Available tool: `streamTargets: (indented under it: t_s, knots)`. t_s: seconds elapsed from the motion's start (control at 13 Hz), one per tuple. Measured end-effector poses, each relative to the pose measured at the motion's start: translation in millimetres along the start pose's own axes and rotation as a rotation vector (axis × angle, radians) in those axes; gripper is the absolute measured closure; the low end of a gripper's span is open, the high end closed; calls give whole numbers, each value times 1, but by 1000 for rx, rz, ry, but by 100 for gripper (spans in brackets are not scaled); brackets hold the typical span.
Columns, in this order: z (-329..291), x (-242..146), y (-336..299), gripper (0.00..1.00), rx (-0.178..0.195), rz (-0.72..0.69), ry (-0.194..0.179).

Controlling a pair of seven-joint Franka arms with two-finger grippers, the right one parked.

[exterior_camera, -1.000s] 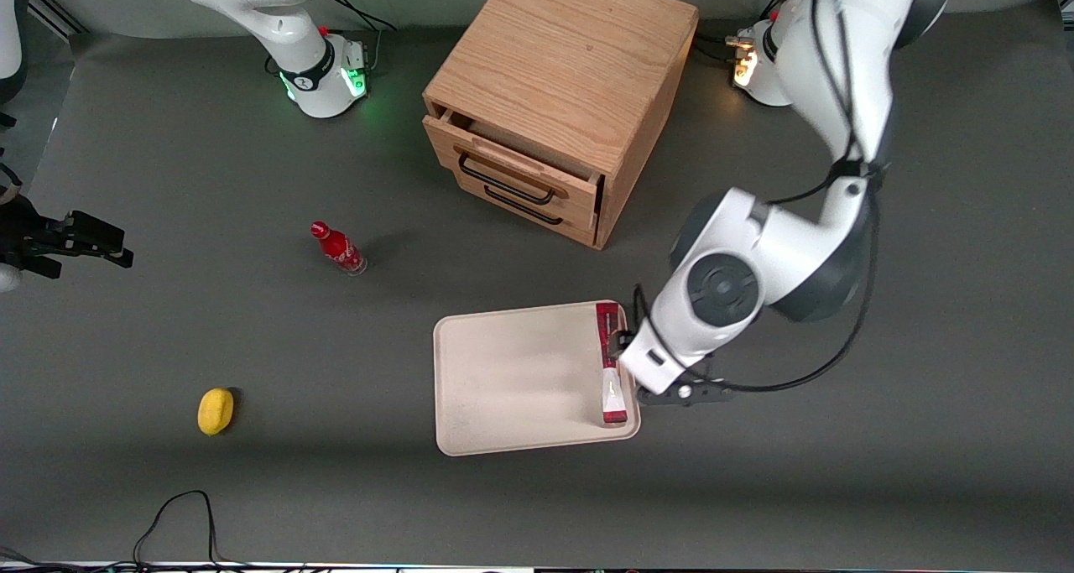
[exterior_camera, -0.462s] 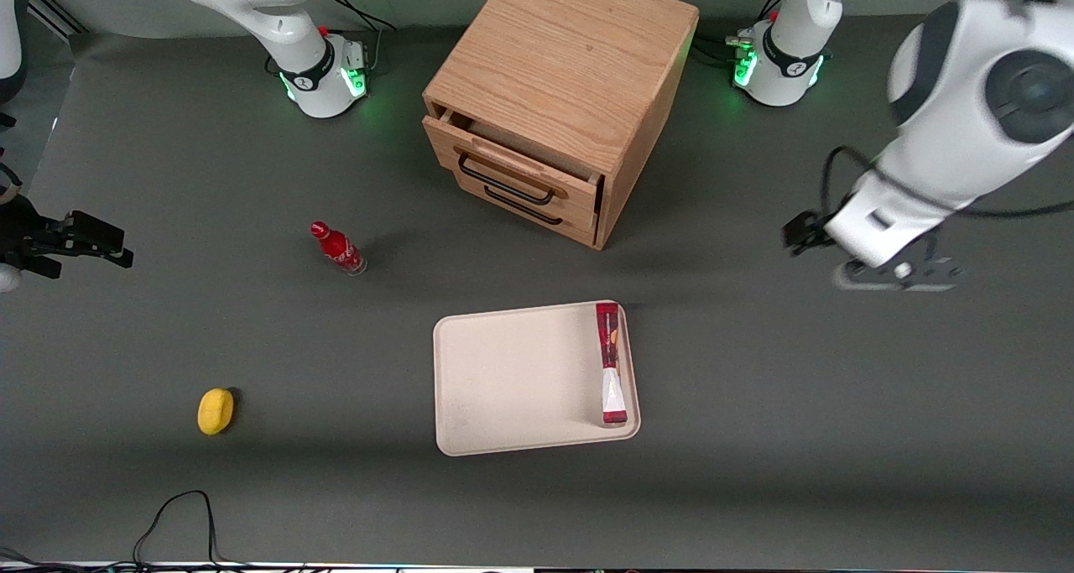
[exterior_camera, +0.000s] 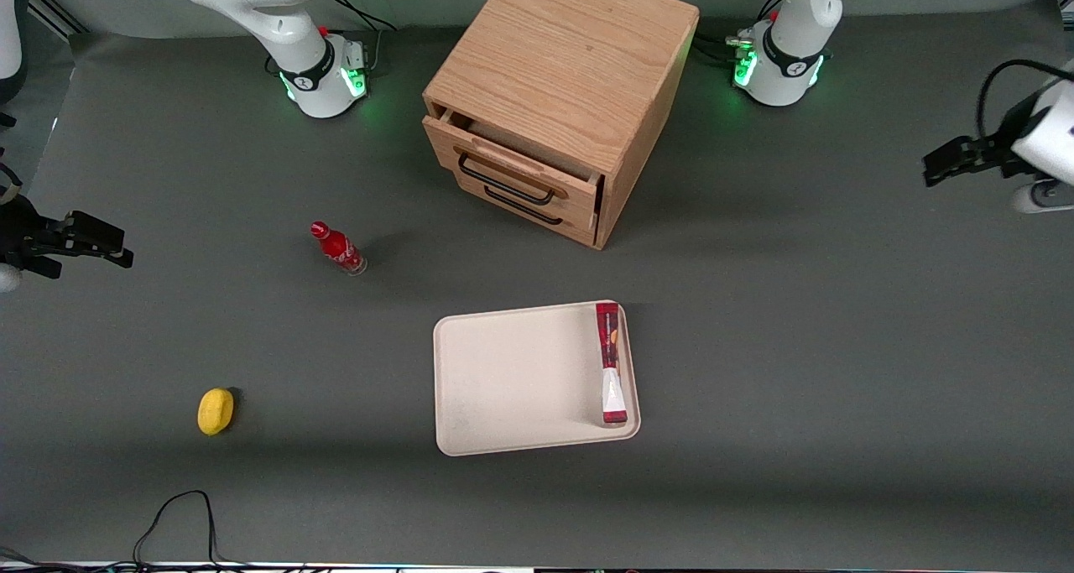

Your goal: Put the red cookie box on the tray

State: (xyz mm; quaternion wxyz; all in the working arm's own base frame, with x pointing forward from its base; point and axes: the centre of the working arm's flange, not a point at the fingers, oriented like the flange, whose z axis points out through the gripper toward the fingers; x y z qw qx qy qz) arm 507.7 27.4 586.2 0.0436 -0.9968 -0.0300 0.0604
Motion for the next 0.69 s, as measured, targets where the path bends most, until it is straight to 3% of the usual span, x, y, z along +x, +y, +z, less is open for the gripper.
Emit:
streamTargets:
  t_s: [0.69]
  knots:
    - [-1, 6, 1, 0, -15, -24, -38]
